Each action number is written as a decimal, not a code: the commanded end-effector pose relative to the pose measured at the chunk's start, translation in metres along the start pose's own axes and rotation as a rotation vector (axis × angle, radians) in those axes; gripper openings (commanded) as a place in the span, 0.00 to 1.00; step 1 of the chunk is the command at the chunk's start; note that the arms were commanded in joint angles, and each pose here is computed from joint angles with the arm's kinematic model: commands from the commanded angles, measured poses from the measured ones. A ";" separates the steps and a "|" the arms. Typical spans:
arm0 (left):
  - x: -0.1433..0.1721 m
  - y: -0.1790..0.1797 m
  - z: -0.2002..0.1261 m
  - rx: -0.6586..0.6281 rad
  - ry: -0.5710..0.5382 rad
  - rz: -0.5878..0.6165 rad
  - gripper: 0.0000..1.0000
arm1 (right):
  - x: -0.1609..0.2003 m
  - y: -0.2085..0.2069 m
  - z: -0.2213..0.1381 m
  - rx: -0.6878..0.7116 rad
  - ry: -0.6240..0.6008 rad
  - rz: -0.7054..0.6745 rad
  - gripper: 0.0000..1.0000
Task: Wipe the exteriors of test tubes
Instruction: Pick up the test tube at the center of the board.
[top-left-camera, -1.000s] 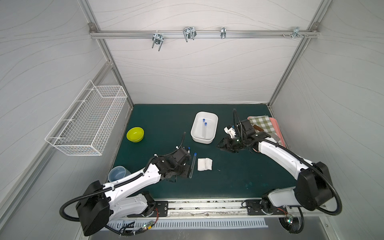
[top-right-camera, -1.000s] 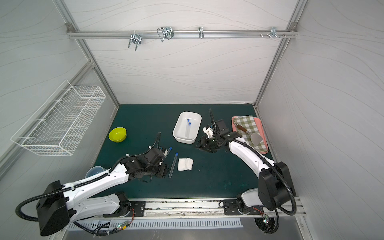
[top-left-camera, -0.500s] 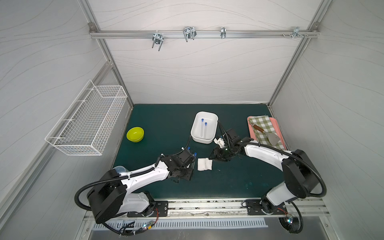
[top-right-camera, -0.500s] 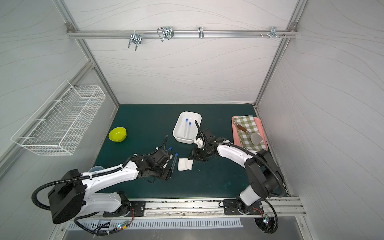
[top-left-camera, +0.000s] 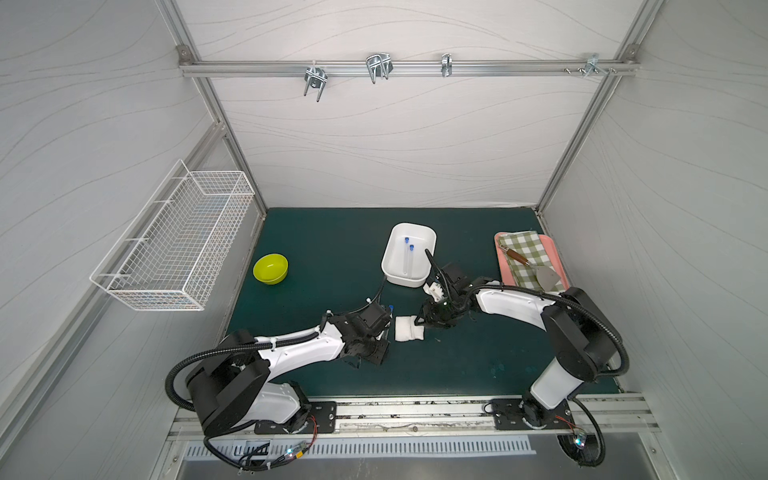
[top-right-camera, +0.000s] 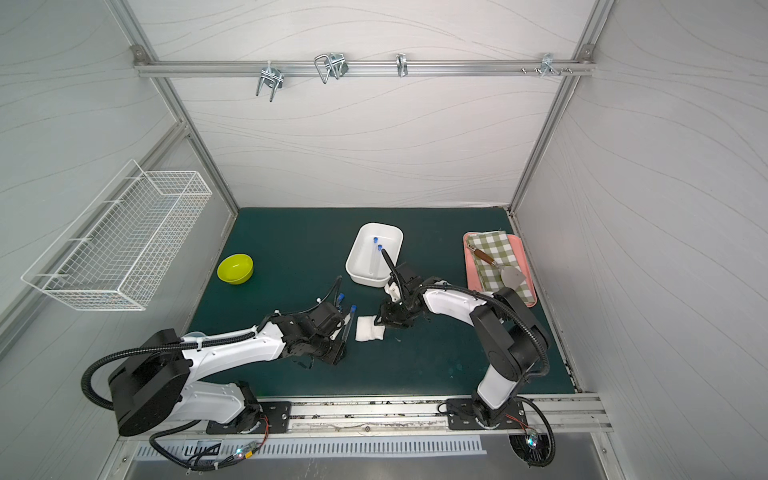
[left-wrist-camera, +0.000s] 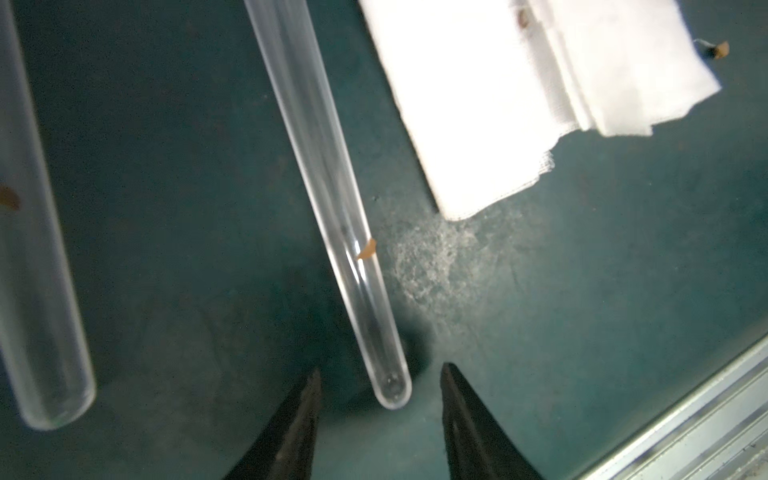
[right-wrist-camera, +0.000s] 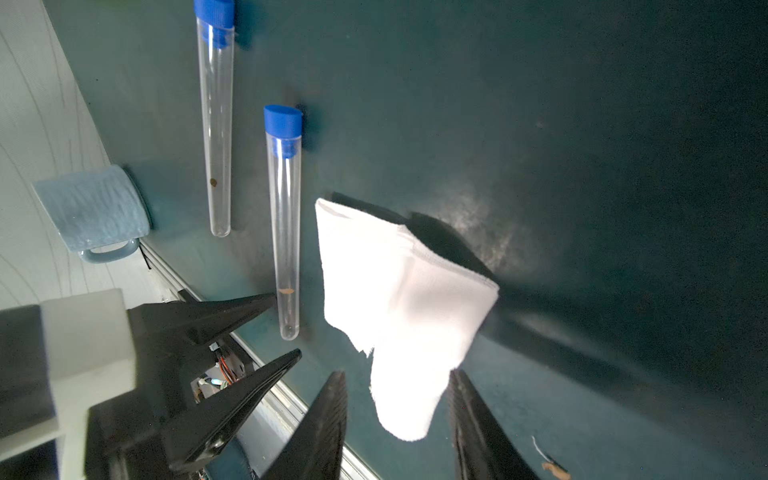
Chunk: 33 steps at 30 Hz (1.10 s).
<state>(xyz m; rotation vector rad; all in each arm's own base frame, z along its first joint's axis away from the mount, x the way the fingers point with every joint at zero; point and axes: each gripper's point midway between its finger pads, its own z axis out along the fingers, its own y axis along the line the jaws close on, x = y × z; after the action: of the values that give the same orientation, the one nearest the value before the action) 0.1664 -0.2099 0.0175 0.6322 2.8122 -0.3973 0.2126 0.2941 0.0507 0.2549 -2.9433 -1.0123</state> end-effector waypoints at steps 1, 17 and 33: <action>-0.005 -0.005 0.005 0.004 -0.005 0.019 0.45 | 0.007 -0.008 0.004 0.027 0.016 0.025 0.42; 0.008 -0.001 0.020 -0.182 0.096 0.103 0.28 | 0.011 -0.017 -0.002 0.070 -0.006 0.032 0.41; -0.012 -0.001 -0.006 -0.213 0.017 0.100 0.15 | 0.021 -0.010 -0.002 0.003 -0.009 0.055 0.40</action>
<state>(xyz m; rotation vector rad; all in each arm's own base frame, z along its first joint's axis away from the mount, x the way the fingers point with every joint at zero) 0.1756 -0.2181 0.0143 0.7437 2.7696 -0.1091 0.1963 0.2795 0.0324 0.1743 -2.9427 -0.9543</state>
